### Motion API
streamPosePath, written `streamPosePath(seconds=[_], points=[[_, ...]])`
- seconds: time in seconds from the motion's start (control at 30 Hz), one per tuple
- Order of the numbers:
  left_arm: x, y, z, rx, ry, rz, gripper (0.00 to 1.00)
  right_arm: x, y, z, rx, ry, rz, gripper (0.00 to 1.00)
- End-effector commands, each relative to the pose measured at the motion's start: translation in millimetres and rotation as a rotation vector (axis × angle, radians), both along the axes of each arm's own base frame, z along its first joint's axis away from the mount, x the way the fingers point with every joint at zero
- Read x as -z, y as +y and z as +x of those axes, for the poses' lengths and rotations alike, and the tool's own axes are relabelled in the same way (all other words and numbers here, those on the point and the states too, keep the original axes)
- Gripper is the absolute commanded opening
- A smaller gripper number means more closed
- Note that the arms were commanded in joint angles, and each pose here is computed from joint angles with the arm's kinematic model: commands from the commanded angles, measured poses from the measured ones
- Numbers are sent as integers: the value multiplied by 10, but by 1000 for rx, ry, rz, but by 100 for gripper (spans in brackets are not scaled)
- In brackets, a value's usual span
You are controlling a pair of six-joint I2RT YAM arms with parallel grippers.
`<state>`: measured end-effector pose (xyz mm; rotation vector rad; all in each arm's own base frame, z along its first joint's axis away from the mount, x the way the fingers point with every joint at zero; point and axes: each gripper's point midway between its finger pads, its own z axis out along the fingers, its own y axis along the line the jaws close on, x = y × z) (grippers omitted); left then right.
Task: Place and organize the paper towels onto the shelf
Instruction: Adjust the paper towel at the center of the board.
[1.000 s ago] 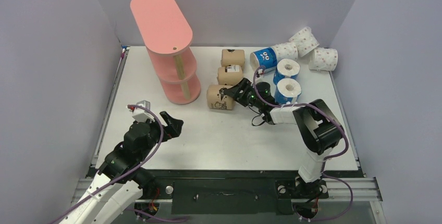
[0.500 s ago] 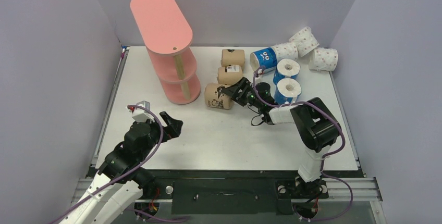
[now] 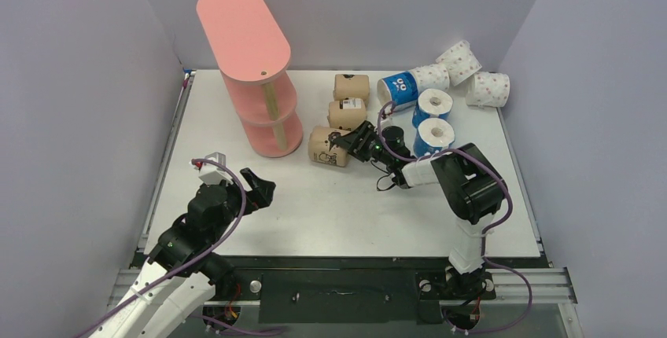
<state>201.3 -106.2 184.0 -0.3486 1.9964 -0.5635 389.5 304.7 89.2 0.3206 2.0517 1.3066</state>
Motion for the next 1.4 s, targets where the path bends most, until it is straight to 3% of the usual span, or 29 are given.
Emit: streamPosePath(seconds=[0.0,0.1,0.3,0.57,0.87,1.13,1.37], points=[[-51,8,9,-9,-17,-9,96,-313,77,47,-19,-107,49,40],[-56,18,10,-15,-18,-10,96,-392,50,5,-19,-127,58,30],[-74,58,-1,-33,-22,-12,96,-554,-87,-165,-2,-149,7,27],[-63,75,8,-50,-13,-13,96,-778,-460,-678,-26,-251,-496,26],[-73,75,32,-61,-8,-13,96,-842,-867,-1359,-103,-294,-876,26],[-44,42,47,-55,9,-15,96,-564,-839,-1651,-213,-306,-1139,27],[-43,27,40,-50,16,-19,96,-460,-699,-1646,-244,-312,-1227,28]])
